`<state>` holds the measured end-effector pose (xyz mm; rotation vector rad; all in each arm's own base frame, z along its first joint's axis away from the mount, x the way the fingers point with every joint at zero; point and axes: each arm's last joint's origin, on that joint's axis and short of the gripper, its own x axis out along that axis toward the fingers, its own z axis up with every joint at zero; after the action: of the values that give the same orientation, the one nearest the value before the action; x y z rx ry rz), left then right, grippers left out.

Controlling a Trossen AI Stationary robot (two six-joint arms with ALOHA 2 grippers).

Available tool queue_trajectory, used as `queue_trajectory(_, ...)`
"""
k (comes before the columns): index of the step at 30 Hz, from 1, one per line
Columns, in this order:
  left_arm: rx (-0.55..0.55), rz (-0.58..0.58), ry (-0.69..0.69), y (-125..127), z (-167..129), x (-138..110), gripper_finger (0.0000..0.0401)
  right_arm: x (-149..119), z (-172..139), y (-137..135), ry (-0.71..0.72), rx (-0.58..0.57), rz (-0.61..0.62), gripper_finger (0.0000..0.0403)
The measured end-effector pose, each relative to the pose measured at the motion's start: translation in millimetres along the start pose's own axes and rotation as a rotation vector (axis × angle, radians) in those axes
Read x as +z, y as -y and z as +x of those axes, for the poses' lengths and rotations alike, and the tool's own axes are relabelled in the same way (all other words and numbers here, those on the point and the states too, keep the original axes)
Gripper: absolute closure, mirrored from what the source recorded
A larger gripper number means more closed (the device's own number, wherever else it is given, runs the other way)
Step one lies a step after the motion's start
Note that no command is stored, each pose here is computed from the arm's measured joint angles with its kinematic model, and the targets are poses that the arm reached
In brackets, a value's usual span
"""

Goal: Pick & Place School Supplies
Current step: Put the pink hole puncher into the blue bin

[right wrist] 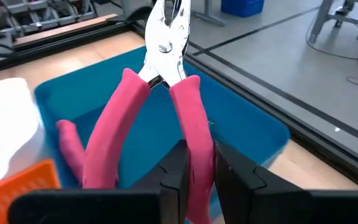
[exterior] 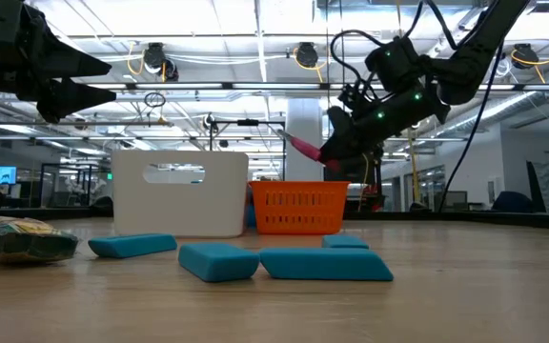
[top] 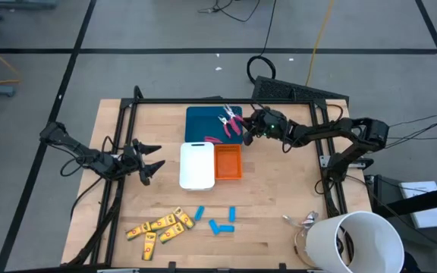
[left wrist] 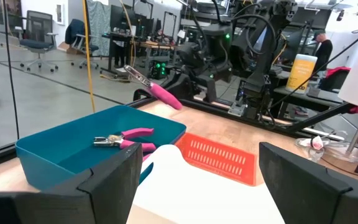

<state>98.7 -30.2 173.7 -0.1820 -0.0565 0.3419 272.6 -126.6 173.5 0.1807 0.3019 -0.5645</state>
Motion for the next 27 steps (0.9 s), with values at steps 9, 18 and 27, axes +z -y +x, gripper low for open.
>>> queue_trajectory(9, 0.000, 0.000, 0.000, 0.0, 0.0, 0.0, 0.0077, -2.5, -2.4, -16.9, -0.004, 0.054, -0.106, 0.0351)
queue_trajectory(18, 0.000, 0.000, 0.000, 0.0, 0.0, 0.0, 0.0077, 3.3, -3.2, -21.9, 0.058, 0.073, -0.082, 0.0351)
queue_trajectory(27, 0.000, 0.000, 0.000, 0.0, 0.0, 0.0, 0.0077, 25.9, 10.7, -26.7, 0.026, 0.066, -0.086, 0.0353)
